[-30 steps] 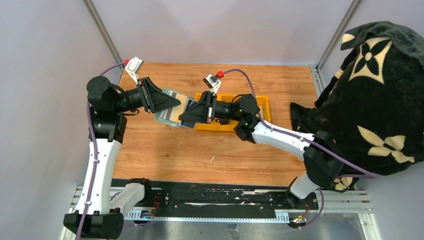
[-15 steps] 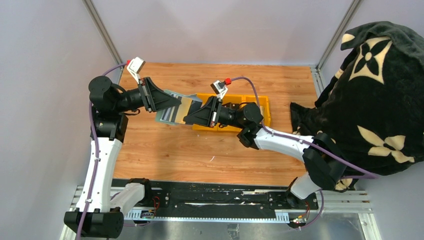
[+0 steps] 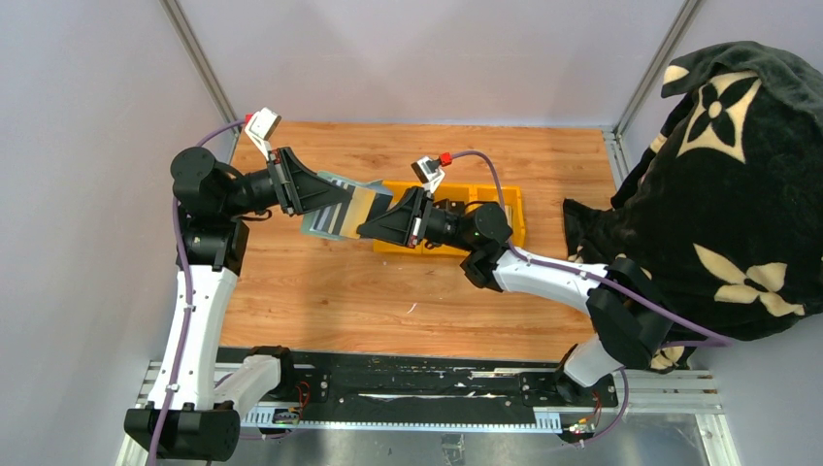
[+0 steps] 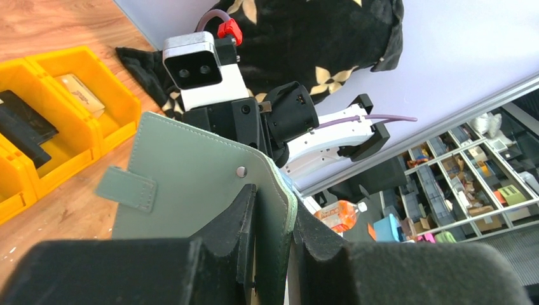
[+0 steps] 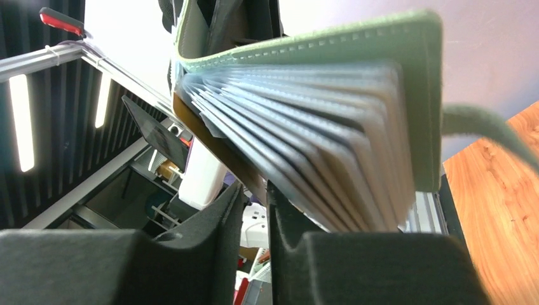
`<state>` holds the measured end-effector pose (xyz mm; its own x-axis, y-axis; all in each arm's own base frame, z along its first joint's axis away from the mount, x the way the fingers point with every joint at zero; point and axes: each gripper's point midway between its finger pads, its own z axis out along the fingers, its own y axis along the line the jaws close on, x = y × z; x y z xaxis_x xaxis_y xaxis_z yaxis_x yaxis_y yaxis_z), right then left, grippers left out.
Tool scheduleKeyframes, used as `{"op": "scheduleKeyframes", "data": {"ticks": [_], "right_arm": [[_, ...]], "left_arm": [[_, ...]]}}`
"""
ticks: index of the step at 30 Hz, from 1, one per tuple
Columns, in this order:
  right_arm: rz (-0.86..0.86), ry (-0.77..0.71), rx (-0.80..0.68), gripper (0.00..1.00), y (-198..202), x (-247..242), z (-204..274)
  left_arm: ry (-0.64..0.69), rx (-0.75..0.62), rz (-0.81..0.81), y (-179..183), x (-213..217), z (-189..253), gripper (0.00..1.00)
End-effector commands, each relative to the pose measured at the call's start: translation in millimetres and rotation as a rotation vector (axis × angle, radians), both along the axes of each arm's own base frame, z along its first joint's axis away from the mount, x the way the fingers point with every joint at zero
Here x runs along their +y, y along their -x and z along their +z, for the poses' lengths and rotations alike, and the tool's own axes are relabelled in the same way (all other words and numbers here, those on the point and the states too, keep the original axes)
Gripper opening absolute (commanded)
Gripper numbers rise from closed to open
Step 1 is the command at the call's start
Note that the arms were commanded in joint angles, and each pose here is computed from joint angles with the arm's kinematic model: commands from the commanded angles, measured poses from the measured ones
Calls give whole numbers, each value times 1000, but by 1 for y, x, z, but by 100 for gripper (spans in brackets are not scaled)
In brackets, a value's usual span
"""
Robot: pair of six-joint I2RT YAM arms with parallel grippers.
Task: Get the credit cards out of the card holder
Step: Remove the credit card from the card holder.
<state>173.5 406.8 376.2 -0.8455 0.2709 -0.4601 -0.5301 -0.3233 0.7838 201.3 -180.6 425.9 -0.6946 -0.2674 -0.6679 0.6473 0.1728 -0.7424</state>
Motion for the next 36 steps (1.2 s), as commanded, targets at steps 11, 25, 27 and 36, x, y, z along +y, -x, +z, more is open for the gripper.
{"op": "scheduleKeyframes", "data": {"ticks": [11,25,27,36], "right_arm": [[-42,-109,-2,29,-20,0,43],[-72,-63,11,0,-18,-24,16],[-89,-41,12,0,-21,-29,11],[-226,300,35,0,-66,-89,-41]], "left_arm": [[-32,-68,-40,20,-2,13,0],[-100,-145,-5,12,2,16,0],[-142,-177,13,12,4,15,0],[-218,-221,42,10,9,10,0]]}}
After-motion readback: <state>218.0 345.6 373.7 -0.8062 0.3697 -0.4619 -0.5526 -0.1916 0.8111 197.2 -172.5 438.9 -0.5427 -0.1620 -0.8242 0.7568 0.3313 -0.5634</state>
